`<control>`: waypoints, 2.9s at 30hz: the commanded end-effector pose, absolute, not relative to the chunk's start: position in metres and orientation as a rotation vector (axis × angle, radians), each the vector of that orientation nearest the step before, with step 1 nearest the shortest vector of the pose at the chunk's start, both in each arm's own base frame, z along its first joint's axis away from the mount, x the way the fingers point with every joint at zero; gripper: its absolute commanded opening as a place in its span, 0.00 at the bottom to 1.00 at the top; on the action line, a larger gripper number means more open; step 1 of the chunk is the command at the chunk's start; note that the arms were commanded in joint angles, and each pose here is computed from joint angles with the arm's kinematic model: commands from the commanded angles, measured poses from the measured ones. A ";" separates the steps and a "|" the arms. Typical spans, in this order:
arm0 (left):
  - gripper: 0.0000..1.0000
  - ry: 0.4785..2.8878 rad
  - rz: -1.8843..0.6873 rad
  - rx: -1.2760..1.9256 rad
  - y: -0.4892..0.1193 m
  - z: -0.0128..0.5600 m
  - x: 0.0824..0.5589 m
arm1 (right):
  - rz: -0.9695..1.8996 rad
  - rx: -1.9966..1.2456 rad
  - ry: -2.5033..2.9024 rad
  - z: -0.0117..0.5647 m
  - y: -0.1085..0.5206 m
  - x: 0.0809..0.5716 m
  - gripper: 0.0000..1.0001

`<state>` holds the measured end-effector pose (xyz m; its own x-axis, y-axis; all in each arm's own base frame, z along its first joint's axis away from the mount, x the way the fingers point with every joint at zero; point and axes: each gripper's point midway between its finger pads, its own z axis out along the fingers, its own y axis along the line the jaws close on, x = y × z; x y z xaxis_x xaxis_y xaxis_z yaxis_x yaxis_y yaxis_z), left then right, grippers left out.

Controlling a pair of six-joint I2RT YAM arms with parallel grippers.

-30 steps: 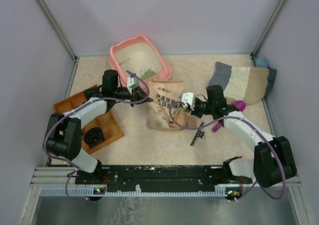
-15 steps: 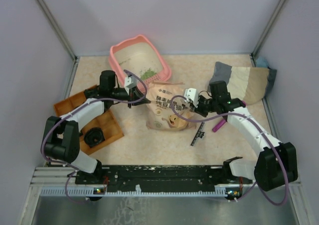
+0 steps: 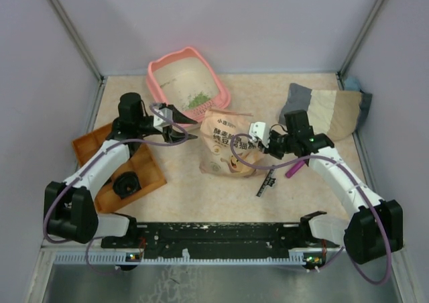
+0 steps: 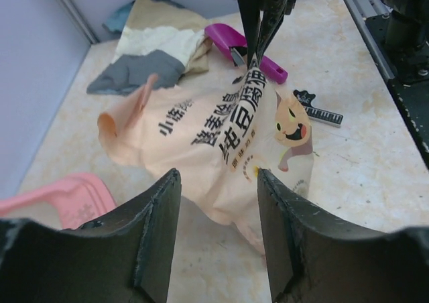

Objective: Fill the litter box with clean litter
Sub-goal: Close the cat litter bag at the center of the board.

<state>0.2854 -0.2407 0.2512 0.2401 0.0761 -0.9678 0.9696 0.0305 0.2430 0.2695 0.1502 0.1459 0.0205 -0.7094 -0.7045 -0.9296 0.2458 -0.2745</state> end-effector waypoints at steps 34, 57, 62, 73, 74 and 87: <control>0.00 1.111 -0.788 1.725 -0.274 0.199 0.306 | 0.185 -1.425 1.657 0.188 0.136 0.276 0.00; 0.00 0.853 -0.728 1.616 -0.281 0.237 0.286 | 0.788 -1.407 1.498 0.209 0.242 0.270 0.60; 0.00 0.801 -0.684 1.560 -0.281 0.248 0.287 | 0.819 -1.461 1.486 0.191 0.250 0.275 0.55; 0.37 0.904 -0.705 1.413 -0.263 0.273 0.290 | 0.603 -1.514 1.238 0.255 0.247 0.276 0.00; 0.47 0.907 -0.746 1.414 -0.264 0.273 0.284 | 0.601 -1.527 1.232 0.251 0.247 0.275 0.00; 0.62 1.021 -0.884 1.537 -0.294 0.248 0.307 | 0.578 -1.572 1.260 0.236 0.249 0.274 0.00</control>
